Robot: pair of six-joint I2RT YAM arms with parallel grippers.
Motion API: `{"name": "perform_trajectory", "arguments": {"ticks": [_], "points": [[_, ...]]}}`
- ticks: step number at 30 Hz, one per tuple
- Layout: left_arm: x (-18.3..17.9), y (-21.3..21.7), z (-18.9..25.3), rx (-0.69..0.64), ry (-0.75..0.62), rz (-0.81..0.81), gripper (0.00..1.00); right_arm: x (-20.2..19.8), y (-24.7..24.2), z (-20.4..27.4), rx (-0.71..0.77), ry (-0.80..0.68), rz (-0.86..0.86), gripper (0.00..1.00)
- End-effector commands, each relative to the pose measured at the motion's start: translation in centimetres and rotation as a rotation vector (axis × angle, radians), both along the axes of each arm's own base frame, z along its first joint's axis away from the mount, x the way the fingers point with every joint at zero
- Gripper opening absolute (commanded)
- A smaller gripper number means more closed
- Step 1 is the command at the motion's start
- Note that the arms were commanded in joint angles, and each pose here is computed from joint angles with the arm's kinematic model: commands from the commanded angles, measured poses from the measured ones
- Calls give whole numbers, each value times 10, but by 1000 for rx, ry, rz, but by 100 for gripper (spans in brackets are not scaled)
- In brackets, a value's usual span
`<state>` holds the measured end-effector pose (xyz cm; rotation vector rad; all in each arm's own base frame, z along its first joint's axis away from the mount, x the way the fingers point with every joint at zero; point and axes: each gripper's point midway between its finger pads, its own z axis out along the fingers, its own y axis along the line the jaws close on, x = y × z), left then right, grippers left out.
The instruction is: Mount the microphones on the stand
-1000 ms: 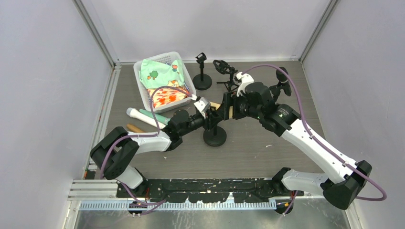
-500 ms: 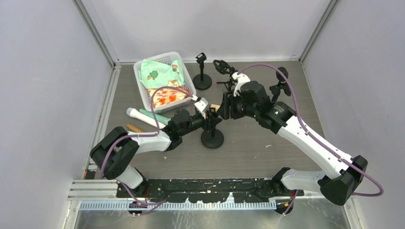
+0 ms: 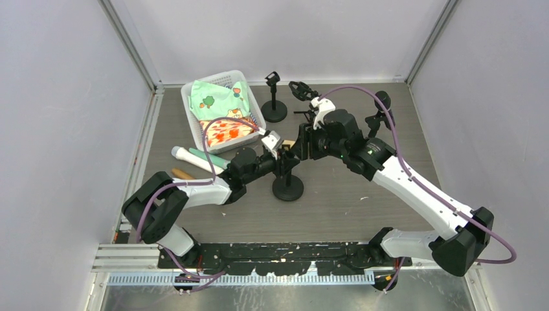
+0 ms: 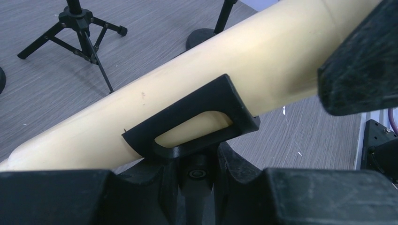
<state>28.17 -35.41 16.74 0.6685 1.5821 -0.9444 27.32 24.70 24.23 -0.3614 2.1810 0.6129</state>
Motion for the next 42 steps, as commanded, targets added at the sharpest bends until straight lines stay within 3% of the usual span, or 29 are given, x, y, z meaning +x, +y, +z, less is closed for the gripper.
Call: {"name": "perform_trajectory", "arguments": {"ticks": [1,13,17,21,25,33,38,42], "points": [[-22,-20,89,-211,-238,-131,0,1,-11,-68,-158,118,0,1],[-20,-19,86,-203,-236,-120,0,-4,-7,-84,-178,166,43,2],[-14,-15,79,-180,-227,-81,0,-2,-10,-56,-141,95,26,29],[-9,-10,71,-156,-226,-42,0,-7,-14,-2,-44,-25,19,62],[-7,-8,64,-141,-228,-25,0,-16,-22,55,58,-160,17,75],[-3,-8,61,-150,-242,-6,0,-40,-48,127,176,-416,17,81],[16,-7,69,-136,-338,64,0,-40,-70,117,194,-529,-71,78],[37,-12,86,-183,-379,94,0,-41,-79,107,176,-539,-93,77]]}}
